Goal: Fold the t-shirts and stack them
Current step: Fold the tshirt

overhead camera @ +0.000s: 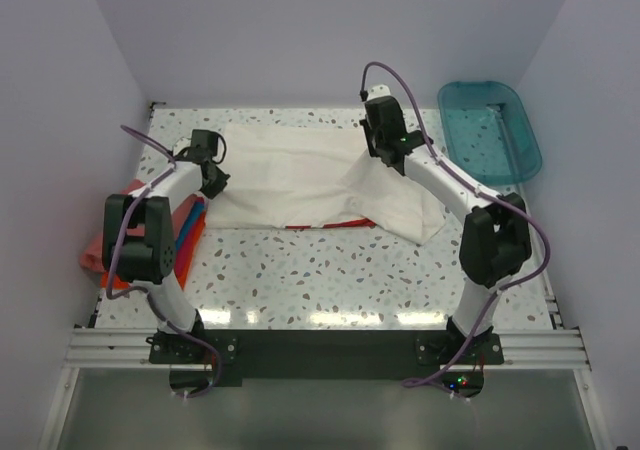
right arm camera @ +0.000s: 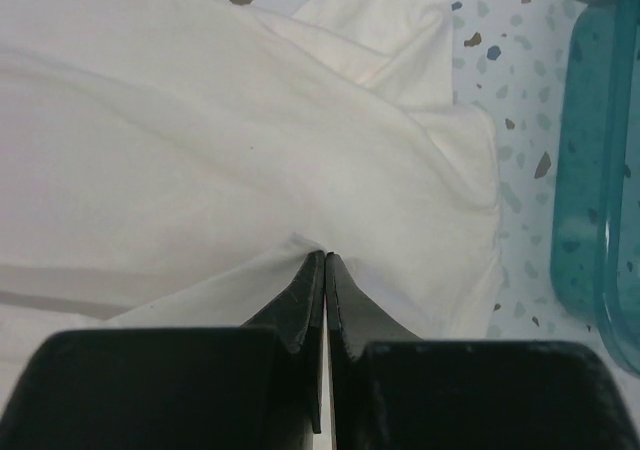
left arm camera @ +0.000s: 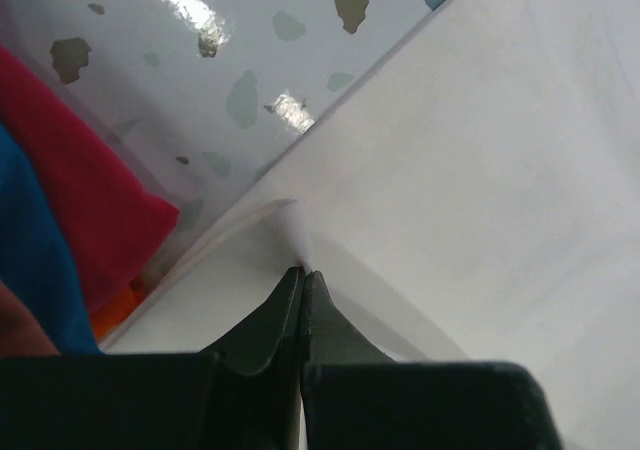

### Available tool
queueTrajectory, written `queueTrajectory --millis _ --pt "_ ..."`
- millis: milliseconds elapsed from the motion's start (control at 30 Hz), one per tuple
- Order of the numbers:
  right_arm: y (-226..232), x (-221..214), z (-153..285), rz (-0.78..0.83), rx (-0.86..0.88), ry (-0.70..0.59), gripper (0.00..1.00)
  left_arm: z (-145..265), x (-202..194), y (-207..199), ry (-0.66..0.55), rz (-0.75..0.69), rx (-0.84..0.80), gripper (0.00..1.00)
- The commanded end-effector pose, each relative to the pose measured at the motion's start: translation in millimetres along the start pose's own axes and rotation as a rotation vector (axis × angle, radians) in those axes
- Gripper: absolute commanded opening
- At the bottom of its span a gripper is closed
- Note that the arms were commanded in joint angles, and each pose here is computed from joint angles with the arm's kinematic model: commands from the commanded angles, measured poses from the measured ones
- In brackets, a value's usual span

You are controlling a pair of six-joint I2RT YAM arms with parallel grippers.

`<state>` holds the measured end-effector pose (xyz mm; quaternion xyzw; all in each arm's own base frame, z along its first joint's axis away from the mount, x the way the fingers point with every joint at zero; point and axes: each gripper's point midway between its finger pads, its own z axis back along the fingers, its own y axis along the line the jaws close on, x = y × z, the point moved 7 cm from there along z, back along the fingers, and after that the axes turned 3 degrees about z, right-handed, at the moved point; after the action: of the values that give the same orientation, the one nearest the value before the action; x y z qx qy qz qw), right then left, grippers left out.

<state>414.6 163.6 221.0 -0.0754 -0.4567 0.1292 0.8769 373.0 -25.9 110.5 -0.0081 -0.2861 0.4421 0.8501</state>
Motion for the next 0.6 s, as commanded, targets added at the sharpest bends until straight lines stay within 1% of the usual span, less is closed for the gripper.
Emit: queueTrajectory --millis 0,167,267,333,367,400,433,467,500,533,567 --pt "-7 20 -11 0.039 -0.045 -0.059 0.00 -4 23 -21 -0.055 -0.001 -0.057 0.00" --pt "-6 8 -37 0.046 -0.033 -0.022 0.00 -19 26 -30 -0.038 -0.029 -0.056 0.00" --pt "-8 3 -52 0.044 -0.028 0.017 0.00 -26 26 -32 -0.019 -0.041 -0.075 0.05" --pt "-15 3 -56 0.021 -0.039 0.041 0.20 -27 31 -35 -0.012 -0.045 -0.111 0.22" --pt "-18 6 -52 0.015 -0.041 0.063 0.32 -26 31 -34 -0.006 -0.046 -0.115 0.31" --pt "-21 9 -47 -0.029 -0.048 0.067 0.52 -22 33 -35 -0.010 -0.044 -0.127 0.45" --pt "-25 7 -41 -0.041 -0.070 0.089 0.63 -14 35 -33 -0.022 -0.038 -0.141 0.53" --pt "-30 6 -35 -0.062 -0.090 0.101 0.70 -7 36 -31 -0.029 -0.029 -0.146 0.60" --pt "-36 11 -21 -0.130 -0.109 0.093 0.78 -5 28 -22 -0.019 -0.015 -0.132 0.70" --pt "-44 3 -16 -0.159 -0.135 0.125 0.80 14 33 -21 -0.048 0.000 -0.172 0.72" --pt "-50 -7 -6 -0.184 -0.154 0.170 0.81 20 31 -17 -0.056 0.010 -0.173 0.73"
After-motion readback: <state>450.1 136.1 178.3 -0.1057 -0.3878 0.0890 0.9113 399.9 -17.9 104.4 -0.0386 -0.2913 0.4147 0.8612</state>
